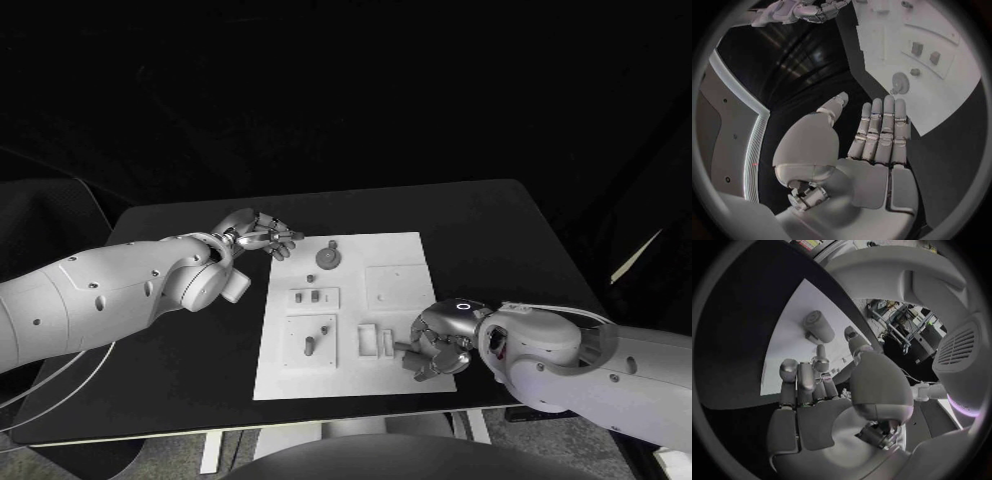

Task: Assemble the parts on the task board

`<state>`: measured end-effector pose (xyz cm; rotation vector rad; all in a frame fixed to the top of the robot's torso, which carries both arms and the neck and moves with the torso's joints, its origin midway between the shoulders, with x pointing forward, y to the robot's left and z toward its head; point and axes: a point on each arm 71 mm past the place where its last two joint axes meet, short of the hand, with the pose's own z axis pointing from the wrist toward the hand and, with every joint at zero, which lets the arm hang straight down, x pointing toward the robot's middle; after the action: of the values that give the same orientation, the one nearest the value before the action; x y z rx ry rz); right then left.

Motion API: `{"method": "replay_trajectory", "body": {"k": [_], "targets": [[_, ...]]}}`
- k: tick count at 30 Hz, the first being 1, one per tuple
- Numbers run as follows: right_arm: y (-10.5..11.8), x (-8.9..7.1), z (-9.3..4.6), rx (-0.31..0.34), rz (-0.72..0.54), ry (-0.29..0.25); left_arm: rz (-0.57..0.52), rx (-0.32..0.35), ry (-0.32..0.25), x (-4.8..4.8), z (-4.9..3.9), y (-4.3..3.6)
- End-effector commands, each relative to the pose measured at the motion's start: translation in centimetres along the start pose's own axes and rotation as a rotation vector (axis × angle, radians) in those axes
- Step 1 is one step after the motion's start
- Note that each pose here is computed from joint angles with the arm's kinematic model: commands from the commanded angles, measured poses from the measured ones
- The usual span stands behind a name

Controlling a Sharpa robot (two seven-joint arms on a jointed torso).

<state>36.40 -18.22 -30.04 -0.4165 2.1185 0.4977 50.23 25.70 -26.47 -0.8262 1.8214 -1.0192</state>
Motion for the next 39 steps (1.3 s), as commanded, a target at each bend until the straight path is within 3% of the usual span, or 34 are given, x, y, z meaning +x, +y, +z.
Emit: {"method": "replay_trajectory", "body": {"k": [1, 39], "targets": [[0.2, 0.2, 0.1, 0.004, -0.034, -0.014, 0.0, 0.007, 0.012, 0.14, 0.05, -0.16], [0.2, 1.9, 1.3, 0.018, -0.114, 0.0, -0.001, -0.015, 0.04, 0.18, -0.14, 0.08]]}}
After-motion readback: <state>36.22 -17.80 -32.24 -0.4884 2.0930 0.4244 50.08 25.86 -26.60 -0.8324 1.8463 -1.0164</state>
